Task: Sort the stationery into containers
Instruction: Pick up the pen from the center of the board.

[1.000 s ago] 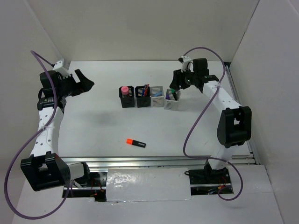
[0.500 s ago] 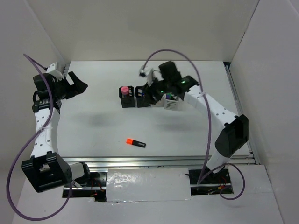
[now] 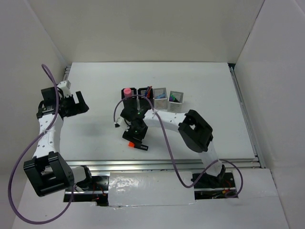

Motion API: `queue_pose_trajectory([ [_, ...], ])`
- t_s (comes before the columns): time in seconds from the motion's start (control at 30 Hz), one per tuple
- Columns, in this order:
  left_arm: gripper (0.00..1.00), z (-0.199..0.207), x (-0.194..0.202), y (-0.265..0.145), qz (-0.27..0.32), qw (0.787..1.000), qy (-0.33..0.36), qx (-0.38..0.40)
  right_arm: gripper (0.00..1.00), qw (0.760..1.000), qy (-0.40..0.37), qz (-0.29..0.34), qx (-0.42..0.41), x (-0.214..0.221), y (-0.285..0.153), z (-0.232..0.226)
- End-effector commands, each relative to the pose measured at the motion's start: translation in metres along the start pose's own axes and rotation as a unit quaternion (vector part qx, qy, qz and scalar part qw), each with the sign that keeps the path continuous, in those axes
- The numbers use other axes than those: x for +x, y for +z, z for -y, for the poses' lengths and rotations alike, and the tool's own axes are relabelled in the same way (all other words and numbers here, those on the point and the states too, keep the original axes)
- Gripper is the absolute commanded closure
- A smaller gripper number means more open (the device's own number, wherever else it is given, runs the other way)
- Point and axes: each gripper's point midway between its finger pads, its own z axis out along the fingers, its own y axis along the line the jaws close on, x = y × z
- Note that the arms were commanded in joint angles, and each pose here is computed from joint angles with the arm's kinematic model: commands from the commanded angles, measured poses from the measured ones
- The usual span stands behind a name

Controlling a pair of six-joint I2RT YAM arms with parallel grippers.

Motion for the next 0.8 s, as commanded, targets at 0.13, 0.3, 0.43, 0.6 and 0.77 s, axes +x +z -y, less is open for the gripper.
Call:
queue_pose_trajectory([
  [0.13, 0.01, -0.008, 0.013, -0.008, 0.005, 1.000, 0.017, -0.008, 0.31, 0.999, 0.000, 0.012, 0.048, -0.023, -0.004, -0.003],
  [0.3, 0.01, -0.011, 0.009, -0.009, 0.013, 1.000, -0.002, -0.006, 0.33, 0.999, 0.004, 0.013, 0.050, -0.026, -0.004, -0.004],
  [0.43, 0.01, -0.013, -0.018, -0.024, 0.073, 0.996, -0.042, 0.002, 0.36, 0.998, 0.014, 0.010, 0.054, -0.028, -0.002, -0.011],
  [0.6, 0.01, -0.003, -0.045, -0.038, 0.101, 0.992, -0.065, 0.035, 0.39, 0.998, 0.012, -0.004, 0.061, -0.026, 0.013, -0.014],
  [0.77, 0.01, -0.005, -0.048, -0.038, 0.096, 0.993, -0.061, 0.029, 0.40, 0.998, 0.005, -0.018, 0.067, -0.024, 0.025, -0.016],
])
